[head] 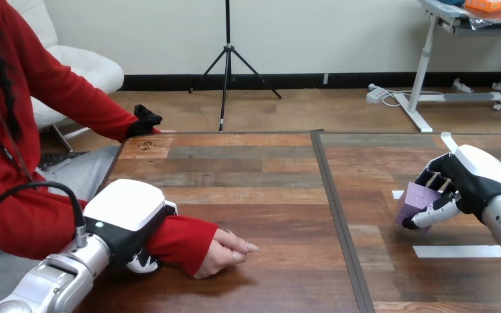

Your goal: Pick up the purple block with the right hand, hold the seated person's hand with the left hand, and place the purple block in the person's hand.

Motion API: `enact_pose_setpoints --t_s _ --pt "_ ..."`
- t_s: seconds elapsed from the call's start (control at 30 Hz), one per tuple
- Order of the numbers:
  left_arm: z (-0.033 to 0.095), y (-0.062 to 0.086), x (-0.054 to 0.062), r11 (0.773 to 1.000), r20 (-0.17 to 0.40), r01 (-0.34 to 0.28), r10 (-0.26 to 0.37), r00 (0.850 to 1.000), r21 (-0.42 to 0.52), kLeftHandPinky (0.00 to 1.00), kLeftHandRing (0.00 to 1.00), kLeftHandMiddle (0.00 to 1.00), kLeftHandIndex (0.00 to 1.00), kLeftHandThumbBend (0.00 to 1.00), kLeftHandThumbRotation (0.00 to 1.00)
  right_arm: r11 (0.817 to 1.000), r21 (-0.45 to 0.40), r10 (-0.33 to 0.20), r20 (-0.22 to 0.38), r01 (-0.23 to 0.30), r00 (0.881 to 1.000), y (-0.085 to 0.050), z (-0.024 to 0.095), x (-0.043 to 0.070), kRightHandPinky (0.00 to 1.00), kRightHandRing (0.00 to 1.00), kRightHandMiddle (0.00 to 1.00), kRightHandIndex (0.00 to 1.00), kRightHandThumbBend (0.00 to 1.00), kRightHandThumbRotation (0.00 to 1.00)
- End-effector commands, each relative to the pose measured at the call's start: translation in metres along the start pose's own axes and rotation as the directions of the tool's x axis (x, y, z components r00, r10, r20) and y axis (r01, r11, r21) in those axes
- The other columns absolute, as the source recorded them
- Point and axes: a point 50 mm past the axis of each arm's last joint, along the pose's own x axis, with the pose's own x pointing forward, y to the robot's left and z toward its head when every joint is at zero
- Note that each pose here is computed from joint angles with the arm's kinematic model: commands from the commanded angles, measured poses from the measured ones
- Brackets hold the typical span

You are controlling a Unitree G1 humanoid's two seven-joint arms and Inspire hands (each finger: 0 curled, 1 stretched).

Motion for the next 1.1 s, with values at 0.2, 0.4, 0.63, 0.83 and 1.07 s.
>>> enact_pose_setpoints --t_s 0.2,0.4,0.63,0.83,1.07 --pt "-0.003 0.007 0.005 0.998 -0.011 -0.058 0.058 0.998 -0.035 0.52 0.58 0.6 0.59 0.74 0.04 0.995 0.048 -0.091 0.063 0.088 0.994 -0.022 0.017 0.004 0.35 0.41 0.47 0.5 0.7 0.0" --pt "-0.001 0.007 0.006 0.993 0.002 -0.098 0.098 0.995 -0.058 0.45 0.52 0.54 0.54 0.69 0.06 0.994 0.054 -0.101 0.085 0.097 0.991 -0.022 0.02 0.004 0.36 0.42 0.48 0.5 0.7 0.0" --pt "0.0 0.01 0.006 0.983 0.015 -0.156 0.159 0.987 -0.099 0.37 0.44 0.47 0.48 0.66 0.05 0.993 0.053 -0.109 0.096 0.105 0.989 -0.023 0.024 0.004 0.37 0.43 0.48 0.5 0.7 0.0" --pt "0.001 0.013 0.005 0.968 0.018 -0.212 0.216 0.976 -0.133 0.33 0.4 0.43 0.44 0.65 0.03 0.992 0.068 -0.111 0.103 0.105 0.988 -0.024 0.029 0.004 0.39 0.43 0.48 0.5 0.69 0.0" --pt "0.002 0.02 0.005 0.95 0.005 -0.263 0.267 0.964 -0.172 0.32 0.37 0.41 0.42 0.63 0.05 0.99 0.086 -0.118 0.114 0.109 0.986 -0.025 0.036 0.003 0.38 0.43 0.48 0.5 0.68 0.0"
